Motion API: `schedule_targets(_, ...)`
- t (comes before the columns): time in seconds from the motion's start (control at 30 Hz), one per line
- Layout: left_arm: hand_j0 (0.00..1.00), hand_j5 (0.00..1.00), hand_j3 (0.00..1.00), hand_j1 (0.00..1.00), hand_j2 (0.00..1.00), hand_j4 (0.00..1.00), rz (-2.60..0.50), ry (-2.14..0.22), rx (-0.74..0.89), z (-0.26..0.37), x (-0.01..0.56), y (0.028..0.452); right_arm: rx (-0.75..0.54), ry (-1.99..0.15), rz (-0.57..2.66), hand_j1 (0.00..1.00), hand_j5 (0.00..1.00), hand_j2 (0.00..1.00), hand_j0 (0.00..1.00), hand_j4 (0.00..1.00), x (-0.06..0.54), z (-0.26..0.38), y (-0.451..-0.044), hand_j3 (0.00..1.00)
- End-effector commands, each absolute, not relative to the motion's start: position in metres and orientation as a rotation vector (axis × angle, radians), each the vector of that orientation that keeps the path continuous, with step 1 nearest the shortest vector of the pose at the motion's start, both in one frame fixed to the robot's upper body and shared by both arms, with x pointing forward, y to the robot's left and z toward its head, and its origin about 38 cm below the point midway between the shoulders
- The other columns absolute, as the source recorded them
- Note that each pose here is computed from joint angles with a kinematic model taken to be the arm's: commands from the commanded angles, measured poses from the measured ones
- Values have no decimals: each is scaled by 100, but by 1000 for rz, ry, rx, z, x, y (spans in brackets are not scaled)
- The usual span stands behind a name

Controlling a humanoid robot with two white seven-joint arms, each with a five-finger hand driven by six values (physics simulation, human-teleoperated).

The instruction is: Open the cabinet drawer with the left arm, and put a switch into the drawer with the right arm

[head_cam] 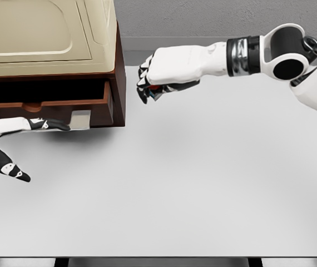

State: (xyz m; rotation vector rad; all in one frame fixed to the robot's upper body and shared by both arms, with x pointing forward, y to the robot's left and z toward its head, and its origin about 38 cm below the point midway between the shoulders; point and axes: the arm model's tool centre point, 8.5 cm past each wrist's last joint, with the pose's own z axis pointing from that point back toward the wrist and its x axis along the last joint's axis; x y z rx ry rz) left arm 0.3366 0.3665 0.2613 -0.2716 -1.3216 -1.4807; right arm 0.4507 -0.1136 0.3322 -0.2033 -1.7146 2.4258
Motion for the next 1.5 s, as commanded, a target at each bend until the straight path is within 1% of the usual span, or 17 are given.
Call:
schedule_targets(0.0,100,100,100,100,100,100,-1577,-1245,-203,252,333,375,-189,-1714,2416,47,47,47,47,47,451,331,-112,47)
schedule_targets(0.1,100,100,100,100,100,100,-1594,-1255,-213,251,328,377,-169,-1735,2404,47,47,47,47,47,450,337,-110,47)
schedule_targets(0.23,100,100,100,100,100,100,-1613,-1262,-215,254,324,380,-162,-1740,2431,47,47,47,47,47,447,344,-89,47)
schedule_targets(0.5,100,100,100,100,100,100,-1611,-1235,-220,248,318,385,-151,-1753,2447,47,47,47,47,47,444,351,-64,47)
schedule_targets(0.73,100,100,100,100,100,100,-1624,-1259,-220,252,319,384,-138,-1762,2450,47,47,47,47,47,445,355,-45,47)
schedule_targets(0.93,100,100,100,100,100,100,-1675,-1341,-240,261,317,380,-126,-1765,2441,47,47,47,47,47,446,355,-34,47)
schedule_targets(1.1,100,100,100,100,100,100,-1689,-1364,-249,263,316,378,-111,-1765,2443,47,47,47,47,47,446,356,-18,47)
schedule_targets(1.37,100,100,100,100,100,100,-1687,-1448,-225,284,322,377,-90,-1759,2459,47,47,47,47,47,447,357,7,47)
schedule_targets(1.47,100,100,100,100,100,100,-1689,-1457,-219,287,322,376,-88,-1746,2447,47,47,47,47,47,452,354,9,47)
